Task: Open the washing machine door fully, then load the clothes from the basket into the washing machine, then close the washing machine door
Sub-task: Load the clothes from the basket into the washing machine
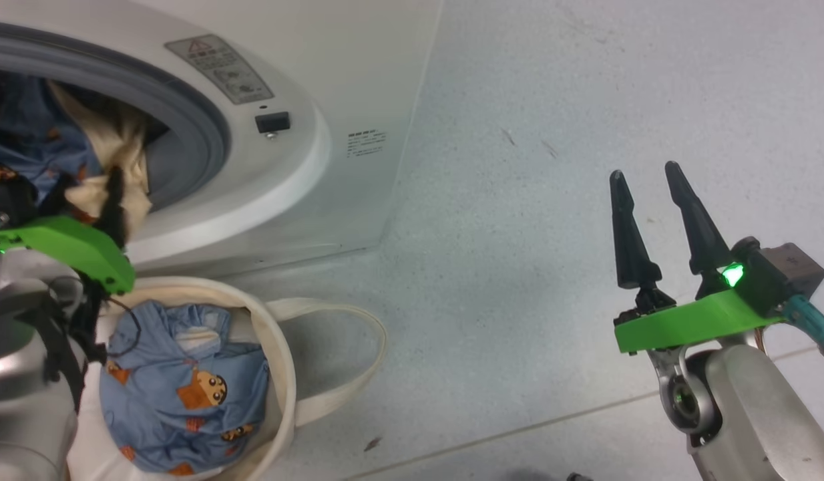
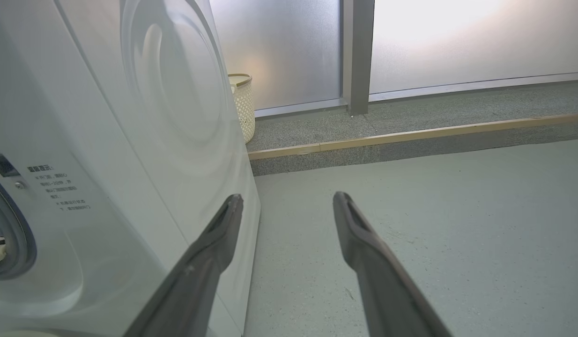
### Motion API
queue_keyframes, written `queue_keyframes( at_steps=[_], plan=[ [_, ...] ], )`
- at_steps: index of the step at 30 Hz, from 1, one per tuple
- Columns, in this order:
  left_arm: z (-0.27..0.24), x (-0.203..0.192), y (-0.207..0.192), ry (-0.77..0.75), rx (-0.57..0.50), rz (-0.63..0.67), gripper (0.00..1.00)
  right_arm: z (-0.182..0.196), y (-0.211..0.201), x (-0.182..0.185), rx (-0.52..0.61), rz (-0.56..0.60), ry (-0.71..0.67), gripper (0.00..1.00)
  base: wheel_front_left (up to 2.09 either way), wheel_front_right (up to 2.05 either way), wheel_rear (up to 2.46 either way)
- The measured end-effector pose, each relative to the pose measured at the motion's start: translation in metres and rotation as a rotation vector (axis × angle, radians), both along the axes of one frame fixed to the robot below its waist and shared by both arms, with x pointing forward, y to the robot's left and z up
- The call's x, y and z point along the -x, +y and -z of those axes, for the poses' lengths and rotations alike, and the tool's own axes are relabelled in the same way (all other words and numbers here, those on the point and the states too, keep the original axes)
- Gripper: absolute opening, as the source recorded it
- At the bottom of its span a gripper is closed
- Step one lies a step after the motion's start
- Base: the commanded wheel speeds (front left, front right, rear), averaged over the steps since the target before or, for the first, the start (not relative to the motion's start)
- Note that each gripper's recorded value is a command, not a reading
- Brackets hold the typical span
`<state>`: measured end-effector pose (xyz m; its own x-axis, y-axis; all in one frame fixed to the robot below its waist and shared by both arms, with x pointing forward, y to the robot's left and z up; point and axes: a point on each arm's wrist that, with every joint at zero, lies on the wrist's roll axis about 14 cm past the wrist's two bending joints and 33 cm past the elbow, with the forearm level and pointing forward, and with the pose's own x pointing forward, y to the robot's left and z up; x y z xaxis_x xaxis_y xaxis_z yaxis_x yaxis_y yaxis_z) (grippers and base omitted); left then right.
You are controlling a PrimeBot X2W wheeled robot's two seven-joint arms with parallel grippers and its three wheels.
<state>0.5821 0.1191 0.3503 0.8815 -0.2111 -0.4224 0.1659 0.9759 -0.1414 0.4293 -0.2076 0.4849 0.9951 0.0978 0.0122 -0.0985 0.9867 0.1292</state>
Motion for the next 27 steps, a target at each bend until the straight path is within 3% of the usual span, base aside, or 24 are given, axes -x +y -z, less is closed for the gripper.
queue_keyframes(
  at_steps=[1,6,9,12,19,27],
  plan=[
    [0.002,-0.002,0.001,0.002,-0.009,-0.003,0.0,0.001,0.0,-0.001,-0.001,0.001,0.002,1.0,0.0,0.0,0.0],
    [0.008,-0.014,0.0,0.005,-0.036,0.001,0.0,0.01,0.0,-0.004,0.006,0.004,0.021,1.0,0.0,0.0,0.0],
    [-0.011,-0.038,0.01,-0.078,-0.04,-0.052,0.0,0.014,0.005,-0.009,-0.002,-0.002,0.022,1.0,0.0,0.0,0.0],
    [-0.035,-0.062,0.017,-0.172,-0.026,-0.09,0.0,0.018,0.016,-0.015,0.001,-0.035,0.024,1.0,0.0,0.0,0.0],
    [-0.041,-0.08,0.034,-0.22,-0.047,-0.146,0.0,0.026,0.045,-0.012,-0.005,-0.12,0.044,1.0,0.0,0.0,0.0],
    [-0.105,-0.123,0.03,-0.446,0.061,-0.199,0.0,0.029,0.046,-0.012,0.028,-0.126,0.046,1.0,0.12,0.12,0.12]
  ],
)
